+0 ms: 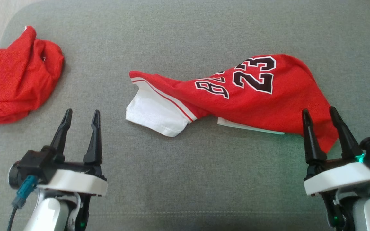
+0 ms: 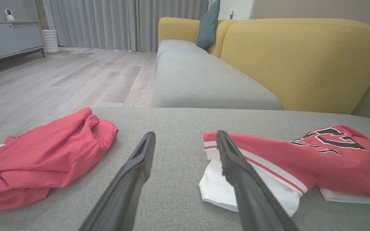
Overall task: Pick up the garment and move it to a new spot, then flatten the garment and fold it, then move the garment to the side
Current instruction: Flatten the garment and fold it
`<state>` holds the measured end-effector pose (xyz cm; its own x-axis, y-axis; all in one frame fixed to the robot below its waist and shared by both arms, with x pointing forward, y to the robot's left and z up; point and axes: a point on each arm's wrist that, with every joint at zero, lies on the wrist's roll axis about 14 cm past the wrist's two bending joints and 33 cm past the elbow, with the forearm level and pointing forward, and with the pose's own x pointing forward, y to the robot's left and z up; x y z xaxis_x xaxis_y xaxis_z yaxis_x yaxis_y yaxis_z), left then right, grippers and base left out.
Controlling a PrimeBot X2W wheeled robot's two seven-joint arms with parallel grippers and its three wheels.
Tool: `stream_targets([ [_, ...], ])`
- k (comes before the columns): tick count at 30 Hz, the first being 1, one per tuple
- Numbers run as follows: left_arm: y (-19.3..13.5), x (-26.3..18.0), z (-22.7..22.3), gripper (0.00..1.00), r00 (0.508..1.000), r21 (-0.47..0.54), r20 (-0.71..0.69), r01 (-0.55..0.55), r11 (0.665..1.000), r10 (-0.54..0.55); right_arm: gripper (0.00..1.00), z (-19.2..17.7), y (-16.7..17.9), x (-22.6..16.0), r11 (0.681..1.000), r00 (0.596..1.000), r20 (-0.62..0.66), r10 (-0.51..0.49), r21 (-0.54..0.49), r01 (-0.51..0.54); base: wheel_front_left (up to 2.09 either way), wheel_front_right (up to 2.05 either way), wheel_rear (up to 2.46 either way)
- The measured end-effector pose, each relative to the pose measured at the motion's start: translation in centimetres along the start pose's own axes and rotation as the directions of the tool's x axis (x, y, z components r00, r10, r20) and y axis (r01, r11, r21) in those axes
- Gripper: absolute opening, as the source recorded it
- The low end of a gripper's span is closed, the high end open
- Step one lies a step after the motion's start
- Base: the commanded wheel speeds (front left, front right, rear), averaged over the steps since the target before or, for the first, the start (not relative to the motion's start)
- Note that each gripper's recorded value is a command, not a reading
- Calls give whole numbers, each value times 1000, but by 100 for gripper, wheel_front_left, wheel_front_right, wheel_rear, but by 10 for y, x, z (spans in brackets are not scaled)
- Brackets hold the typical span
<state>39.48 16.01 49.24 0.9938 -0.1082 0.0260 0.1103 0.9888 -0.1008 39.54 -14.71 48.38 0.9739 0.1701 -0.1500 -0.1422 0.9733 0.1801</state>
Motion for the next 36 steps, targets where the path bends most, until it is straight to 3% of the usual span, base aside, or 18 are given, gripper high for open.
stream_targets([
  [8,-4,3,-4,100,1000,-7,-9,19,1000,-19,100,-4,-2,1,1000,1000,-11,-6,2,6,0,0,0],
  [12,-16,6,-32,100,990,-43,-120,75,996,-80,100,-11,-5,4,1000,999,-31,-11,6,11,0,0,0],
  [17,-32,19,-78,100,940,-107,-302,135,985,-162,100,-22,-8,7,1000,998,-64,-20,14,21,0,0,0],
  [25,-30,40,-116,100,879,-139,-442,131,982,-180,100,-32,-16,14,999,995,-89,-38,26,41,0,0,0],
  [29,-39,40,-131,100,829,-138,-511,180,974,-226,100,-36,-21,11,998,994,-95,-54,33,58,0,0,0],
  [30,-41,41,-133,92,820,-130,-523,194,972,-234,100,-36,-22,11,998,994,-97,-58,33,61,0,0,0],
  [32,-41,41,-135,23,802,-94,-544,232,968,-245,100,-36,-24,10,997,993,-97,-63,41,67,0,0,0],
  [33,-40,42,-136,0,797,-87,-551,240,967,-247,100,-37,-24,10,997,993,-98,-64,42,68,0,0,0],
  [36,-42,44,-139,0,786,-74,-564,256,964,-252,100,-37,-26,8,996,993,-100,-70,44,74,0,0,0],
])
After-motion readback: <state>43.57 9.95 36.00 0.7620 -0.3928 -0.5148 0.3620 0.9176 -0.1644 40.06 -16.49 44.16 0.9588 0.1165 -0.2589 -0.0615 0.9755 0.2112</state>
